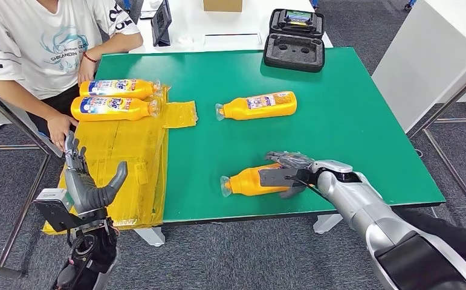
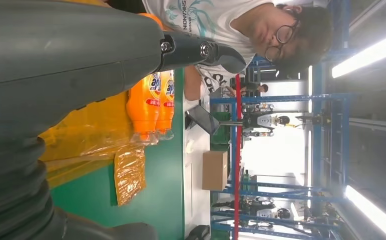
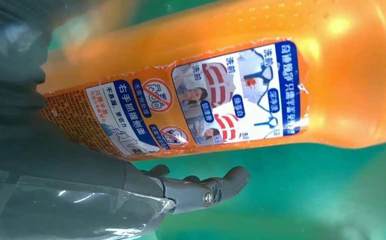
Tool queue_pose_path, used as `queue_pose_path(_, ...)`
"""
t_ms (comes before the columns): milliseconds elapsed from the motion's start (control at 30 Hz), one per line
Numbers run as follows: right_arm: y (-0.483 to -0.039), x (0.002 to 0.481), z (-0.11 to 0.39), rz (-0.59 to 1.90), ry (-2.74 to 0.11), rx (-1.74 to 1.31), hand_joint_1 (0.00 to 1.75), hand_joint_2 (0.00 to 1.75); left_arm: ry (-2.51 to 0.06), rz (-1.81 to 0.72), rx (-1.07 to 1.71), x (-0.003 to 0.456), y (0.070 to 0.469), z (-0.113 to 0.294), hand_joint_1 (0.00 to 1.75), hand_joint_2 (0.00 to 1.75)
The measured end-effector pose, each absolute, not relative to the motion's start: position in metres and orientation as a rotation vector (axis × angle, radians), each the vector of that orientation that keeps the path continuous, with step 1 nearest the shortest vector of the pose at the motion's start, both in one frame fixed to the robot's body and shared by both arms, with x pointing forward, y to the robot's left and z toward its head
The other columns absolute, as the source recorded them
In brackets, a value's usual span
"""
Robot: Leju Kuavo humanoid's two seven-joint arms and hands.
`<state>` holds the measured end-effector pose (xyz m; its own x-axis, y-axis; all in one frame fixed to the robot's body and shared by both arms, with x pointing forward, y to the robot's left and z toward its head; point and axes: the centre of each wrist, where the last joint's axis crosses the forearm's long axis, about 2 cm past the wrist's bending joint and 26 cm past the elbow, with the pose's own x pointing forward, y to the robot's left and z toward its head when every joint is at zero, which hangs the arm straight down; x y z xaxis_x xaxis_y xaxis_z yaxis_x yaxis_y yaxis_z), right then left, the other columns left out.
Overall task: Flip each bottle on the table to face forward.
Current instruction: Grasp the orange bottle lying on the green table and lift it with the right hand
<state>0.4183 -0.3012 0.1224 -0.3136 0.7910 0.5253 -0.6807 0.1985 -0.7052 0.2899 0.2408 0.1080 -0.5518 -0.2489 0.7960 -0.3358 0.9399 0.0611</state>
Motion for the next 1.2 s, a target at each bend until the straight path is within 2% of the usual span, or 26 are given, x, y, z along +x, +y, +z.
queue_pose_path(67, -0.302, 0.419, 0.123, 1.485, -1.171, -0.138, 1.17, 1.75, -2.175, 0.128, 0.410, 0.289, 0.241, 0.107, 0.00, 1.75)
queue_pose_path(100, -0.302, 0.419, 0.123, 1.490, -1.162, -0.143, 1.45, 1.75, -2.171, 0.132, 0.409, 0.288, 0.241, 0.106, 0.00, 1.75)
queue_pose_path(133, -0.302, 0.420, 0.123, 1.494, -1.156, -0.146, 1.49, 1.75, -2.168, 0.135, 0.408, 0.287, 0.241, 0.105, 0.00, 1.75)
queue_pose_path(400, -0.304, 0.421, 0.124, 1.501, -1.145, -0.149, 1.69, 1.75, -2.151, 0.137, 0.406, 0.282, 0.240, 0.101, 0.00, 1.75)
queue_pose_path(667, -0.309, 0.420, 0.123, 1.490, -1.160, -0.145, 1.73, 1.75, -2.142, 0.137, 0.405, 0.279, 0.239, 0.098, 0.00, 1.75)
queue_pose_path(767, -0.309, 0.420, 0.122, 1.469, -1.199, -0.141, 1.69, 1.75, -2.140, 0.137, 0.405, 0.279, 0.239, 0.098, 0.00, 1.75)
queue_pose_path(933, -0.301, 0.414, 0.115, 1.304, -1.461, -0.083, 1.73, 1.75, -2.132, 0.149, 0.407, 0.272, 0.239, 0.095, 0.00, 1.75)
queue_pose_path(1067, -0.275, 0.405, 0.115, 1.050, -1.753, 0.000, 1.72, 1.75, -2.128, 0.177, 0.369, 0.263, 0.238, 0.095, 0.00, 1.75)
queue_pose_path(1200, -0.252, 0.398, 0.122, 0.868, -1.908, 0.061, 1.73, 1.75, -2.123, 0.212, 0.314, 0.258, 0.237, 0.096, 0.00, 1.75)
